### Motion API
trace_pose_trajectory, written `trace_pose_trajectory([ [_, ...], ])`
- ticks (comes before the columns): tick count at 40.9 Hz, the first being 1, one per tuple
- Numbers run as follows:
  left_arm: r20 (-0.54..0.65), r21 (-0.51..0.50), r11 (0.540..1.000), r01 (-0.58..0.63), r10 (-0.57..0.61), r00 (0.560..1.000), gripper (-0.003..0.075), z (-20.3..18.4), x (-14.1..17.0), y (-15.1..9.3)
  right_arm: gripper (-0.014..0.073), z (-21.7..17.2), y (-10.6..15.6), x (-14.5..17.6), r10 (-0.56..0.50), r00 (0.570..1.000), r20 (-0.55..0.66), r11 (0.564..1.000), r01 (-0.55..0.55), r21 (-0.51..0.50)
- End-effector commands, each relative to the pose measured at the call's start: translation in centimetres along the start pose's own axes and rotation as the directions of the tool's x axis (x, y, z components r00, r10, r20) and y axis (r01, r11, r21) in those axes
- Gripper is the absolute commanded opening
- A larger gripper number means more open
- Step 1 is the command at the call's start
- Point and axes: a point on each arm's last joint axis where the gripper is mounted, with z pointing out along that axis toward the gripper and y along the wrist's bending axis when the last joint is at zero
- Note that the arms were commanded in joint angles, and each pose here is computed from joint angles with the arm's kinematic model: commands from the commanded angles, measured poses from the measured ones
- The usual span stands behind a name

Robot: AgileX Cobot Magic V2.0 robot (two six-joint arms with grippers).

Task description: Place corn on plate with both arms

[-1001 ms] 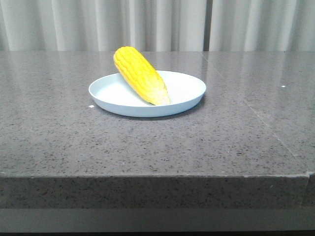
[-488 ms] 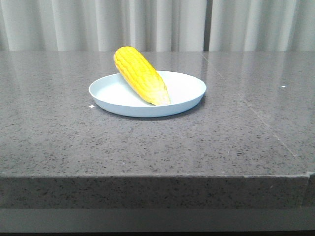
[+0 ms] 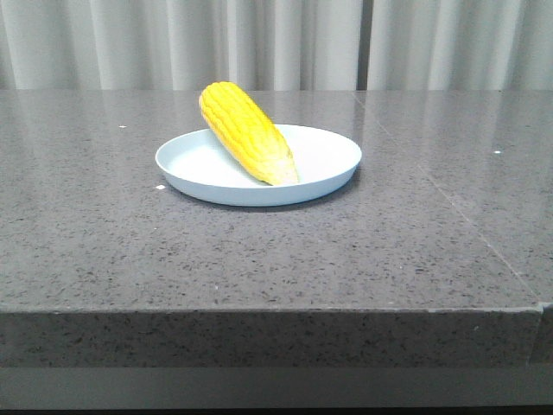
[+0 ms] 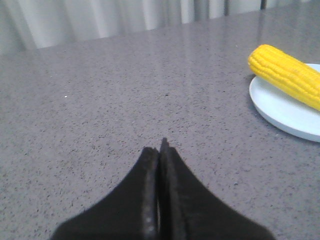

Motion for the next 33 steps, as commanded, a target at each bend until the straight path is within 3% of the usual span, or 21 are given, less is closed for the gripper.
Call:
trace_pose_trajectory([
  [1,0.206,-0.052,0.998,0.027,-0.015,0.978,-0.0020,-0.7,1.2,0.0,-0.0067,-0.5,-0.1,-1.0,-0.012,0.997,0.078,1.000,0.011,0.011],
  [7,0.323,-0.115,0.992,0.043,-0.003,0.947,-0.0020,-1.0,5.1,-0.2,-0.0067,-0.5,-0.1,-1.0,-0.012,0.997,0.078,1.000,0.011,0.011],
  [13,0.366,-0.133,0.987,0.086,-0.032,0.930,-0.0020,-0.6,7.6,-0.4,-0.0067,-0.5,-0.1,-1.0,-0.012,0.997,0.078,1.000,0.011,0.011],
  [33,0.337,-0.129,0.986,0.106,-0.057,0.940,-0.0020,-0.5,7.8,-0.4,-0.0067,-0.5,-0.1,-1.0,-0.012,0.997,0.078,1.000,0.011,0.011],
])
